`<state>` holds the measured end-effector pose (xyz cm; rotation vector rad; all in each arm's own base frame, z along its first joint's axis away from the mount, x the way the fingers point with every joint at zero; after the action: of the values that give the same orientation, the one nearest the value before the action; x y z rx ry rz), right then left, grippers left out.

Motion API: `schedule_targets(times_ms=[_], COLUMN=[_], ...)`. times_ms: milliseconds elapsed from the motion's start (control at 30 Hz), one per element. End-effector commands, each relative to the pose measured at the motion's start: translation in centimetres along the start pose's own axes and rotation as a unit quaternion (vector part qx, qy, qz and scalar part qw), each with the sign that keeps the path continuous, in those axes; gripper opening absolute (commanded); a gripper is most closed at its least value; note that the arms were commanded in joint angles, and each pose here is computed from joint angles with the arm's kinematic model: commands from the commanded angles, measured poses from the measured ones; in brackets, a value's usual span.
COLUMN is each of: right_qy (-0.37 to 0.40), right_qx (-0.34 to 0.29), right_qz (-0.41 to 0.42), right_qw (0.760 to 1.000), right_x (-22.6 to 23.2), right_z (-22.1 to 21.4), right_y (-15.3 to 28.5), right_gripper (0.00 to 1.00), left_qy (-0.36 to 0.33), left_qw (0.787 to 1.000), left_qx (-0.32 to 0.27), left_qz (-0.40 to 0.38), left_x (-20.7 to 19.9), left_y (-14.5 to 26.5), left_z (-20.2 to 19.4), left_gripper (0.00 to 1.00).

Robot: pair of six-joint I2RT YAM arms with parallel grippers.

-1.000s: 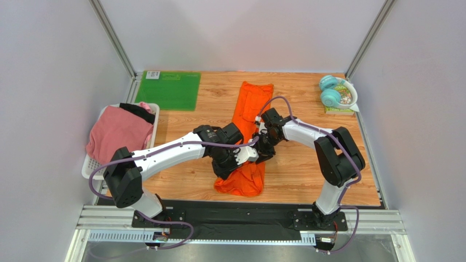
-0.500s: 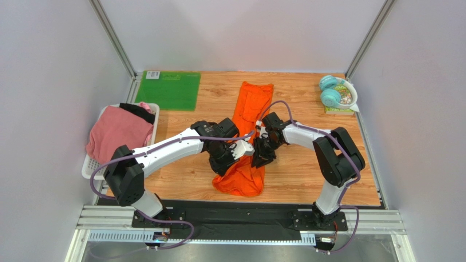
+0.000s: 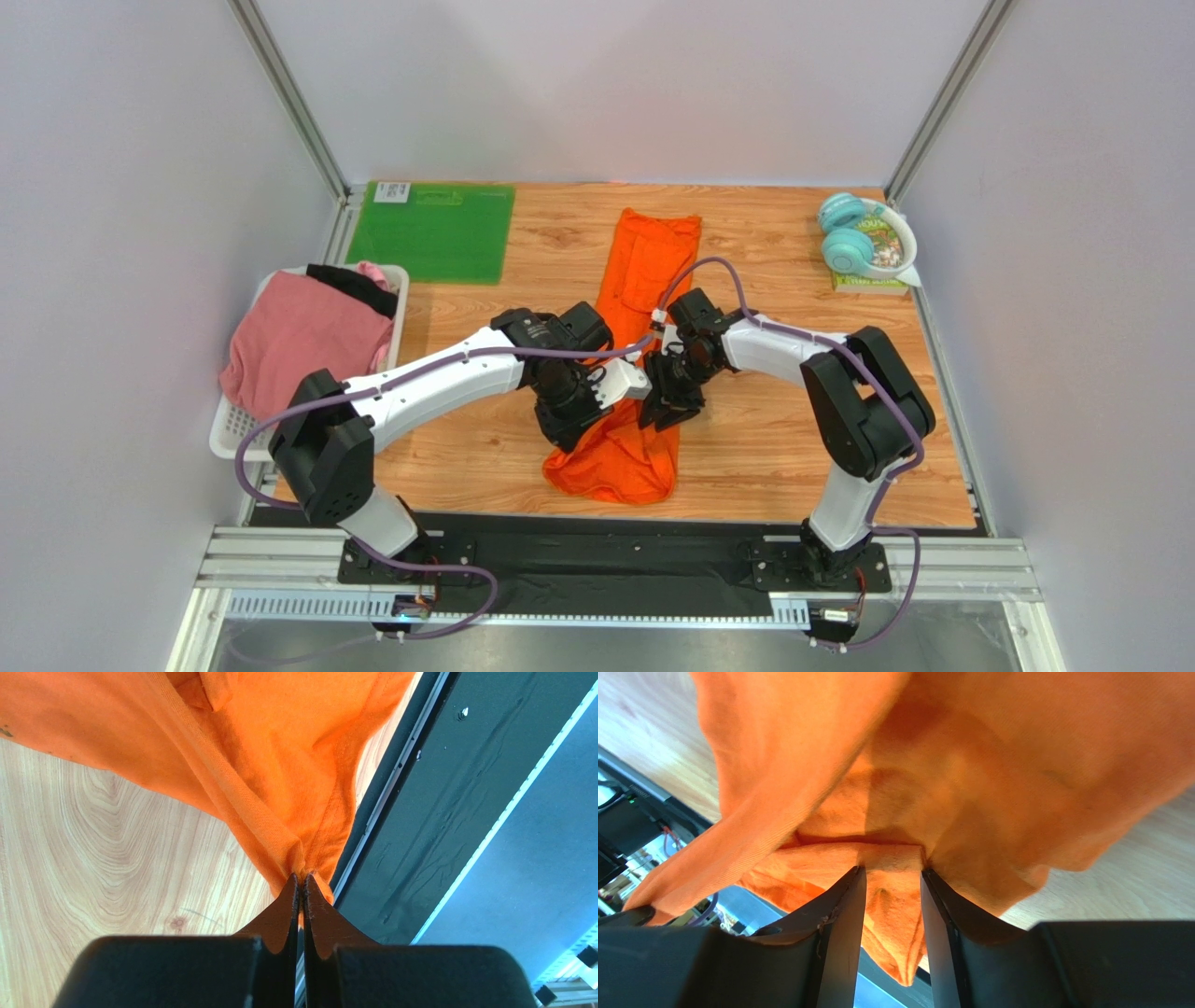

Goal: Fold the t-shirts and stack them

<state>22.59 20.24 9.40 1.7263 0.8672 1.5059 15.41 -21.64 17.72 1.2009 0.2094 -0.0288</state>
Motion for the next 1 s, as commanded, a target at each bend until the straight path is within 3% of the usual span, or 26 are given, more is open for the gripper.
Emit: schedule_targets(times_ms=[0, 600, 967], right_qy=[0.02, 0.034, 0.025], right_qx=[-0.028, -0.062, -0.045], right_qz=[-0.014, -0.028, -0.003], right_qw=[0.999, 0.997, 0.999], right_x=[0.3, 0.8, 0.9], right_z=[0.4, 2.2, 2.3], right_y=[0.7, 1.5, 0.4], right_gripper=[0.41, 0.38, 0.35], left_qy=[-0.011, -0.008, -0.007], left_qw=[1.0, 1.0, 1.0], left_qx=[-0.015, -0.017, -0.016], left_qz=[-0.01, -0.023, -0.024], left_x=[-0.1, -0.3, -0.4], left_y=[0.5, 0.3, 0.5], left_z=[0.4, 0.4, 0.4], left_gripper=[0.03, 0.02, 0.02])
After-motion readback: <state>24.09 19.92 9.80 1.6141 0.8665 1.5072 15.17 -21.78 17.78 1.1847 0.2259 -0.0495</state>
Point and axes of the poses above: each gripper's point midway between its finger pads, its own y axis back along the fingers, its own x axis along the line the jaws close on, z = x × y, the point moved 8 cm from there along y, back along the fingers, and after that the axes turned 14 degrees about -y, right-handed, at the moved point
